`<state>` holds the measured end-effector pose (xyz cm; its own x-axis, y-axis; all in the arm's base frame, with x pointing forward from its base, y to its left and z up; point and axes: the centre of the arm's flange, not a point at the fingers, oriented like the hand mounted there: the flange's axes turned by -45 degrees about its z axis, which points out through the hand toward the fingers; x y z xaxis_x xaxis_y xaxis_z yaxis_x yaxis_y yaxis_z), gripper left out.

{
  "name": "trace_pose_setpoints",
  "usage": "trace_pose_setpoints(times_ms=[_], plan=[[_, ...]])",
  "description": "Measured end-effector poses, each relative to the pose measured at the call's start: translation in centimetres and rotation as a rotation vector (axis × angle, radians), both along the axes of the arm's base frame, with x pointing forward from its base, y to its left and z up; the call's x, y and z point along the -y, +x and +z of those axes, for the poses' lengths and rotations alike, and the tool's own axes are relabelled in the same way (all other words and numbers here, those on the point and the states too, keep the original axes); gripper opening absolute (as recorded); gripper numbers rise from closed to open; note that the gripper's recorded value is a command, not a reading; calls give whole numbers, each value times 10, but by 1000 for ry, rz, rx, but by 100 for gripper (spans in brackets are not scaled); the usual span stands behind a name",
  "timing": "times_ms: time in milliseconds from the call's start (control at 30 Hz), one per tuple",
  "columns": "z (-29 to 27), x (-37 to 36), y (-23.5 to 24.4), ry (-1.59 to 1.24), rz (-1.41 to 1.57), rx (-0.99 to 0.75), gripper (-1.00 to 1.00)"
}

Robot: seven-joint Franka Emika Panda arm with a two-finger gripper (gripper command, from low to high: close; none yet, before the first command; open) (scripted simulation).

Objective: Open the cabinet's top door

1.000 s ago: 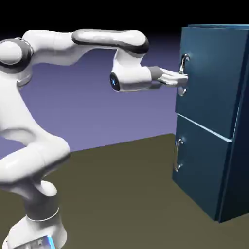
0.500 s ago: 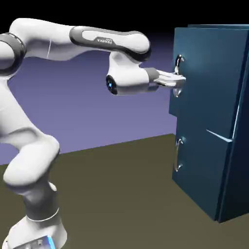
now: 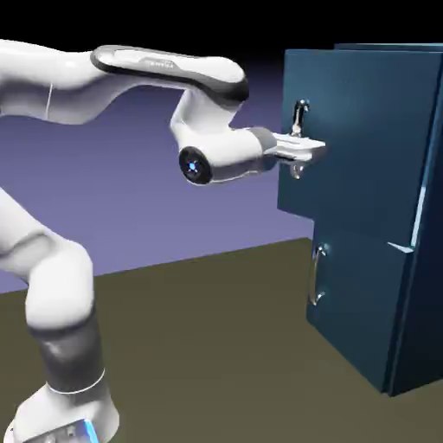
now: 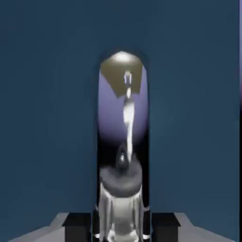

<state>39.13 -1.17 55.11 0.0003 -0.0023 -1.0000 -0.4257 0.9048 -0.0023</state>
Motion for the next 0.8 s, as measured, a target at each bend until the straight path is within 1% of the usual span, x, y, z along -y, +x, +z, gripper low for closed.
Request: trace_pose_setpoints(times_ms=[433, 800], plan=[[0, 83, -39, 2, 319, 0, -100], [0, 164, -50, 2, 605, -1, -100]])
